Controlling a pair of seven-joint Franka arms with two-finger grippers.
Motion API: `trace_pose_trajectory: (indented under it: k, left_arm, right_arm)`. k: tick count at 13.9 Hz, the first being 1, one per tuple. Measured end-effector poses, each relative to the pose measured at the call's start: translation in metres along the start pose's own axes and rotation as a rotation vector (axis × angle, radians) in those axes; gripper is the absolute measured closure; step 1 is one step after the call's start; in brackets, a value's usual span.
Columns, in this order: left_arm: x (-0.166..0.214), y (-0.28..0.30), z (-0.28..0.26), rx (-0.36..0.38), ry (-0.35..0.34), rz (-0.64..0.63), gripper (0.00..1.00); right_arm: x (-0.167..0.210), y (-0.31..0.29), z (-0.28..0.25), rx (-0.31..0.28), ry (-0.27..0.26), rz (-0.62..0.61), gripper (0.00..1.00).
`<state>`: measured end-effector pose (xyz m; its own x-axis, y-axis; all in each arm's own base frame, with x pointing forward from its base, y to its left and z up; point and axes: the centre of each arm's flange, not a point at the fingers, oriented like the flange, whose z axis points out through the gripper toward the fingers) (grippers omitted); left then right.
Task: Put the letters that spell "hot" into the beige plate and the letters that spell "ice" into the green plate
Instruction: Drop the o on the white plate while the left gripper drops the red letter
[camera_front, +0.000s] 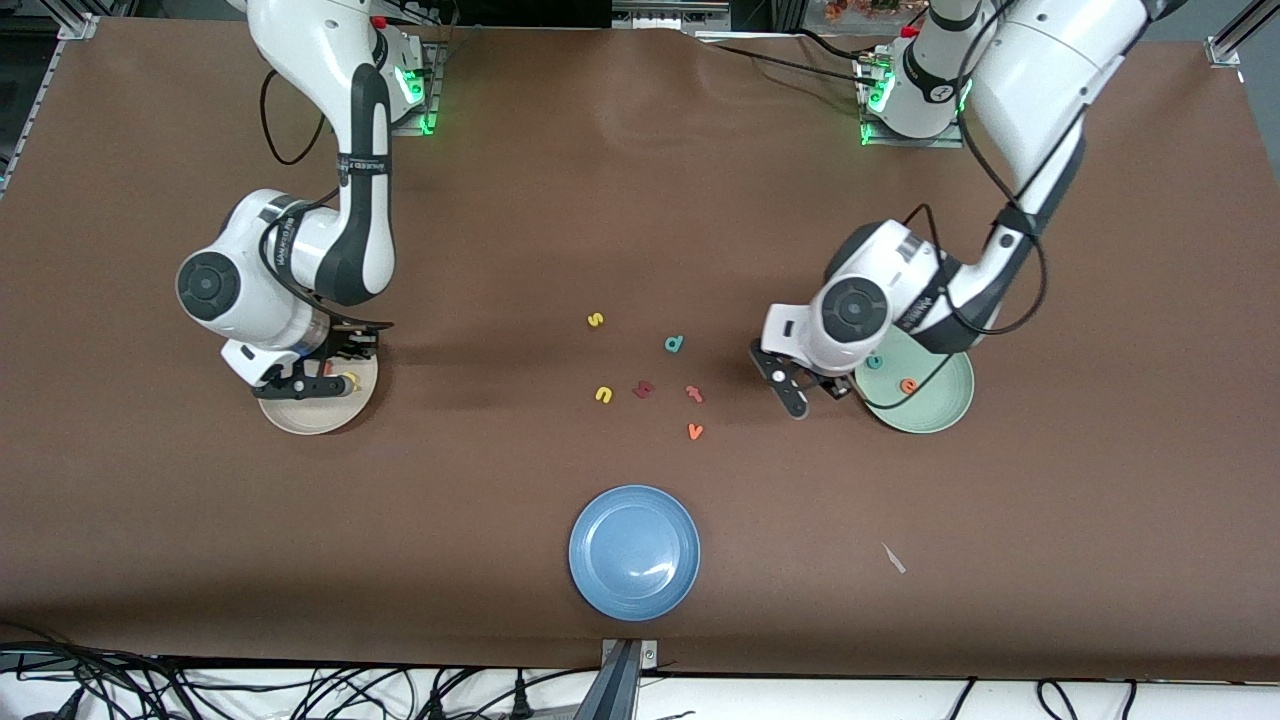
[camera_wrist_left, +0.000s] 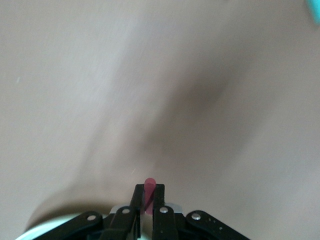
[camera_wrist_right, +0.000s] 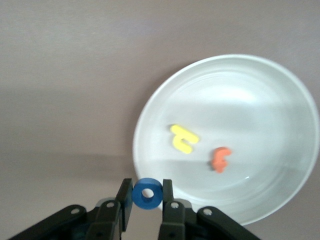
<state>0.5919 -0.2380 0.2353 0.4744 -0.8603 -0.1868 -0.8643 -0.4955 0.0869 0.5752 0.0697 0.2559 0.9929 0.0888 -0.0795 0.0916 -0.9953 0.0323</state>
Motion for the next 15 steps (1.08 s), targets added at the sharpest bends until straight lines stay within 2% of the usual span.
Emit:
trace_pose_trajectory:
  k: [2,4,7,11,15]
  left_arm:
    - [-0.027,-0.023,0.004,-0.033,-0.033,0.045,0.93]
    - [-0.055,-0.044,0.007,-0.059,-0.048,0.081,0.93]
    - [-0.097,-0.059,0.013,-0.100,-0.049,0.108,0.93]
    - [-0.151,-0.076,0.044,-0.148,-0.005,0.132,0.93]
    - [-0.164,-0.069,0.070,-0.149,0.036,0.145,0.93]
  right_arm:
    - [-0.002,0.024,0.009,0.016,0.035,-0.028,0.72]
    - [-0.002,0.053,0.021,0.081,0.059,-0.018,0.70]
    - [0.002,0.065,0.024,0.132,0.064,0.062,0.40]
    - [0.023,0.029,0.003,0.184,0.026,0.202,0.01]
    - [0.027,0.020,-0.005,0.176,-0.012,0.227,0.00]
